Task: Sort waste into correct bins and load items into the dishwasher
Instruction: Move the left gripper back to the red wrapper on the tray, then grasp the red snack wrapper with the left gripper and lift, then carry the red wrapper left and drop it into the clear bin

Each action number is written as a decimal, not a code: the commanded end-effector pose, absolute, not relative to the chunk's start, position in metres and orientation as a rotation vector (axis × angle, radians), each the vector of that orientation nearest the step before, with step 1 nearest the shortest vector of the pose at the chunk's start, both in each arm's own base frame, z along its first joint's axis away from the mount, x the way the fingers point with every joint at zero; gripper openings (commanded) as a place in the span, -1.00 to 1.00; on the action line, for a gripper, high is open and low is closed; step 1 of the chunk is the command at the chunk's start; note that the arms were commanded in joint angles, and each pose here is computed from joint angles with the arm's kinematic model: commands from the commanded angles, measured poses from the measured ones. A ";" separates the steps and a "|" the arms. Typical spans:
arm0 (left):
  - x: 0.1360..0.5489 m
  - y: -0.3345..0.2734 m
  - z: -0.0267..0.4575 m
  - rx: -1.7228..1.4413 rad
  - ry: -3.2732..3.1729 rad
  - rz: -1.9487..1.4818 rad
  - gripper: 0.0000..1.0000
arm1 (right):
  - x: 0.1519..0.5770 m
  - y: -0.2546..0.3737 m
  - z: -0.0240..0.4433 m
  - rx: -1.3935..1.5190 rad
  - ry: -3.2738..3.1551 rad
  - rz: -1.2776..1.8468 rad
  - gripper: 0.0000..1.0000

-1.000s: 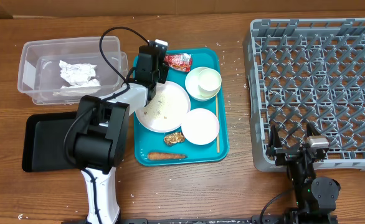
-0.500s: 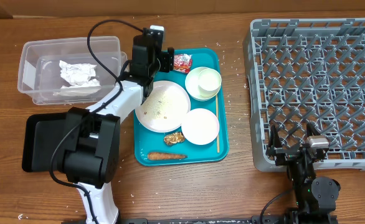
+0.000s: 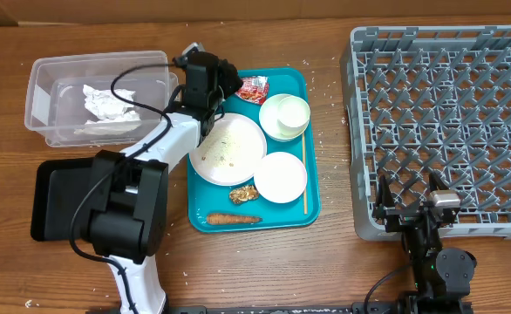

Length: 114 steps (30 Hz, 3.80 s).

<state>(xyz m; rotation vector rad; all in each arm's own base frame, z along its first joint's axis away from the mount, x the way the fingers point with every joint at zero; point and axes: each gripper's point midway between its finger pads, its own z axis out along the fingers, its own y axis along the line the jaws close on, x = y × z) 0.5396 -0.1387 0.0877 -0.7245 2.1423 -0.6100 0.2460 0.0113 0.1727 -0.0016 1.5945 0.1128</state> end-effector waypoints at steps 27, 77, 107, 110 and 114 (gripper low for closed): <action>0.559 -0.106 0.034 -1.109 1.994 -0.634 0.18 | 0.246 0.012 0.171 -0.009 1.591 0.108 1.00; 0.558 -0.163 0.045 -0.877 2.104 -0.955 -0.92 | 0.246 0.012 0.171 -0.009 1.591 0.108 1.00; 0.457 0.014 0.190 -1.008 2.107 -0.235 -0.92 | 0.246 0.012 0.171 -0.009 1.591 0.108 1.00; 0.448 0.062 0.182 -1.127 2.075 -0.162 -0.92 | 0.246 0.012 0.171 -0.009 1.591 0.108 1.00; 0.439 0.112 0.178 -1.243 2.015 -0.102 -0.92 | 0.246 0.012 0.171 -0.009 1.591 0.108 1.00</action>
